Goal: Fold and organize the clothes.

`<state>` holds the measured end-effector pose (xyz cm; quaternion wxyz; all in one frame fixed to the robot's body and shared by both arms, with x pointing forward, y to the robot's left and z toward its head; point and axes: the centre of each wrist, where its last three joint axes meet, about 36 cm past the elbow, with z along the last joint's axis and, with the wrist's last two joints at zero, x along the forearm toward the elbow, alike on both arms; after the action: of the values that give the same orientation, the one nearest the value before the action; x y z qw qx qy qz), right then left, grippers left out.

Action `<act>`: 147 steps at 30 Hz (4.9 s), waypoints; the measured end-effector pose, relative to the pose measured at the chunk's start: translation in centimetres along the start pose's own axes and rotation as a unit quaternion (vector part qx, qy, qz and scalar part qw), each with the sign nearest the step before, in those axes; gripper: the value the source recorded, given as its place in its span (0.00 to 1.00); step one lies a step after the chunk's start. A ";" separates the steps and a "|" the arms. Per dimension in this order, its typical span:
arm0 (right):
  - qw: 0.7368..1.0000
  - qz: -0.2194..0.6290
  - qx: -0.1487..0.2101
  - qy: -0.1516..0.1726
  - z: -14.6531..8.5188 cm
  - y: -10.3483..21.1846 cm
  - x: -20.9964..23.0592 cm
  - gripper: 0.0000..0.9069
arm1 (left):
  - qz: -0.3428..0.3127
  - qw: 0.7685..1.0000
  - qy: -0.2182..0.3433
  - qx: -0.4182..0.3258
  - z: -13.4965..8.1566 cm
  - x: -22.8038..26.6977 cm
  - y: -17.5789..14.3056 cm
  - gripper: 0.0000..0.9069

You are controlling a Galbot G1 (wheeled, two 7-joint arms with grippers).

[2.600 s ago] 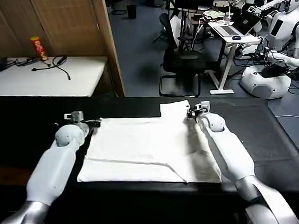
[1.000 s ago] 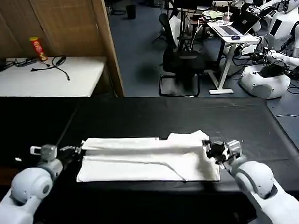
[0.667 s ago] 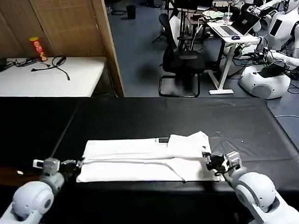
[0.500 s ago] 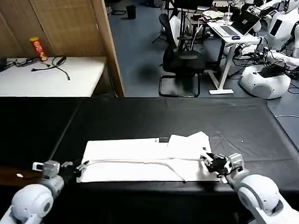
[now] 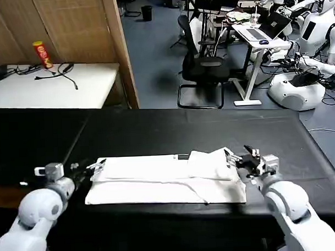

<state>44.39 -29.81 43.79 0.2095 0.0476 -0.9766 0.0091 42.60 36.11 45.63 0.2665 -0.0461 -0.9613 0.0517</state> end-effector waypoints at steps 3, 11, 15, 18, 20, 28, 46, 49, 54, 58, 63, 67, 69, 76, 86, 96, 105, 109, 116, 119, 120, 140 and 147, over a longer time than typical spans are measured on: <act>1.000 0.000 -0.014 0.010 0.8 0.0 -1.5 0.97 | -0.001 1.000 0.006 0.016 0.4 -1.1 0.3 0.97; 0.999 0.000 -0.030 0.027 2.2 0.4 -3.9 0.75 | 0.011 0.999 0.018 0.044 1.2 -2.3 0.7 0.37; 0.999 -0.001 -0.030 0.028 2.4 0.7 -4.1 0.58 | 0.012 0.998 0.021 0.050 1.5 -2.7 0.7 0.18; 0.999 -0.001 -0.029 0.029 2.6 0.9 -4.2 0.34 | 0.003 0.999 0.022 0.046 1.6 -3.1 0.8 0.14; 0.999 0.000 -0.028 0.029 2.8 0.9 -4.2 0.31 | -0.001 0.999 0.023 0.047 1.8 -3.4 0.9 0.05; 1.000 0.022 -0.017 0.004 3.2 1.5 -4.5 0.09 | -0.009 0.999 0.011 0.035 2.3 -3.9 0.7 0.00; 0.999 0.031 -0.029 -0.021 2.9 -0.4 -2.8 0.97 | -0.017 0.999 -0.032 0.000 1.0 -6.2 -1.7 0.97; 0.999 0.029 -0.030 -0.032 2.3 -0.7 -1.2 0.97 | -0.021 0.999 -0.035 -0.003 1.0 -5.5 -1.3 0.97; 0.998 0.018 -0.031 -0.056 1.5 -0.1 2.0 0.97 | -0.027 0.999 -0.042 -0.007 1.3 -3.8 -0.7 0.97; 0.997 0.010 -0.029 -0.070 1.1 0.6 4.1 0.97 | -0.029 0.999 -0.042 -0.004 2.4 -2.5 -0.9 0.97; 0.996 0.004 -0.025 -0.081 0.8 1.1 5.7 0.97 | -0.035 0.999 -0.031 -0.009 4.7 -1.9 -1.9 0.97; 0.996 0.003 -0.021 -0.091 0.5 1.4 6.6 0.97 | -0.039 0.999 -0.027 -0.010 6.2 -1.7 -2.6 0.63; 0.995 0.004 -0.017 -0.096 0.4 1.5 6.9 0.97 | -0.037 0.999 -0.029 -0.009 6.5 -1.5 -2.9 0.32; 0.994 0.004 0.001 -0.113 0.3 1.8 7.5 0.97 | -0.033 0.999 -0.028 -0.001 7.9 -0.9 -3.8 0.05; 0.992 -0.001 0.006 -0.127 -0.1 1.9 8.4 0.97 | -0.032 0.999 -0.022 0.011 8.3 -0.9 -4.2 0.00; 0.991 0.010 0.005 -0.130 -0.1 1.2 9.1 0.97 | -0.113 0.975 -0.062 -0.181 6.4 -0.3 1.5 0.00; 0.992 0.013 0.005 -0.128 0.5 1.9 9.0 0.97 | -0.147 0.957 -0.059 -0.243 4.4 1.4 5.4 0.00; 0.992 0.015 0.007 -0.125 0.7 2.0 9.2 0.97 | -0.119 0.971 -0.058 -0.197 4.9 1.8 2.3 0.00; 0.992 0.026 0.009 -0.121 1.3 1.7 9.6 0.97 | -0.028 0.988 -0.091 -0.120 5.0 2.1 -6.8 0.00; 0.992 0.031 0.009 -0.120 1.6 1.6 9.8 0.97 | 0.018 0.990 -0.100 -0.094 5.0 2.1 -10.3 0.00; 0.992 0.032 0.009 -0.119 1.6 1.5 9.8 0.97 | 0.032 0.991 -0.101 -0.086 5.1 2.0 -11.3 0.00; 0.993 0.043 0.009 -0.111 2.4 1.0 9.5 0.97 | 0.202 0.978 -0.061 0.007 7.2 0.3 -24.3 0.00; 0.993 0.032 0.016 -0.111 2.5 1.2 9.4 0.97 | 0.196 0.978 -0.064 0.003 7.8 -1.3 -26.1 0.97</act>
<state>34.72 -29.53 45.36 0.0986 0.0205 -0.9946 0.0263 38.11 9.56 41.52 0.1889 -0.2297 -0.9486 0.1086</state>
